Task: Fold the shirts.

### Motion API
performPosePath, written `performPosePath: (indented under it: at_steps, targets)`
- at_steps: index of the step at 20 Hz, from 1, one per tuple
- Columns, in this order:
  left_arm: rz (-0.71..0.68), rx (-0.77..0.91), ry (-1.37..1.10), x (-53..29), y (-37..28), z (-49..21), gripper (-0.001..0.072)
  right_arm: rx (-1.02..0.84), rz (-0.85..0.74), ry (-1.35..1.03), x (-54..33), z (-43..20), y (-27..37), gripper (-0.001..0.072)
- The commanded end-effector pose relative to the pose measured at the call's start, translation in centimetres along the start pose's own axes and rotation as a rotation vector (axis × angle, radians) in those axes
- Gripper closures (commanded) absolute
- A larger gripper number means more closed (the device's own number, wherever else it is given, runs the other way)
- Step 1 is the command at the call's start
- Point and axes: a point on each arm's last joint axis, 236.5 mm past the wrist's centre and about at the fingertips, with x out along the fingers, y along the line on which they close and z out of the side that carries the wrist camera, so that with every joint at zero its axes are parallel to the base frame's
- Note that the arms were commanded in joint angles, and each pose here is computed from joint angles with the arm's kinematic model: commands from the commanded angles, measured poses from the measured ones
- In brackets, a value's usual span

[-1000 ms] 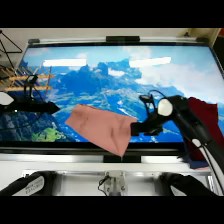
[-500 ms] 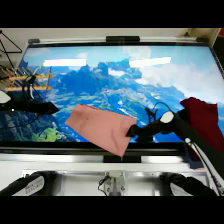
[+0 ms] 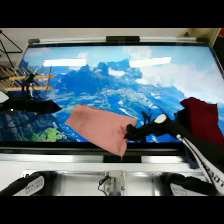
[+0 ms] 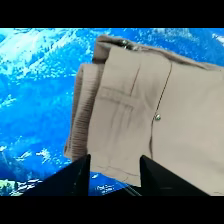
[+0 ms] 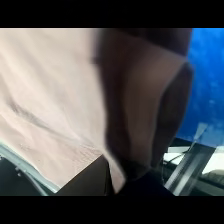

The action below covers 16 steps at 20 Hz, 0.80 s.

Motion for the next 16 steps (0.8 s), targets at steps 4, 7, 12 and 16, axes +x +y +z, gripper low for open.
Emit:
performPosePath:
  at_steps: [4, 7, 12, 16]
  targets:
    - [-0.019, -0.008, -0.012, -0.1, -0.5, 0.3, 0.0309, -0.124, 0.107, -0.133, -4.1, 3.7, 4.7, 0.0666]
    - [-0.019, -0.008, -0.012, -0.1, -0.5, 0.3, 0.0309, -0.227, 0.188, -0.315, -13.1, 7.6, 9.3, 0.0666]
    - [-0.019, -0.008, -0.012, -0.1, -0.5, 0.3, 0.0309, -0.212, 0.141, -0.636, -29.5, 11.5, 9.1, 0.0666]
    - [-0.019, -0.008, -0.012, -0.1, -0.5, 0.3, 0.0309, -0.129, 0.075, -0.801, -39.1, 11.4, 5.0, 0.0666]
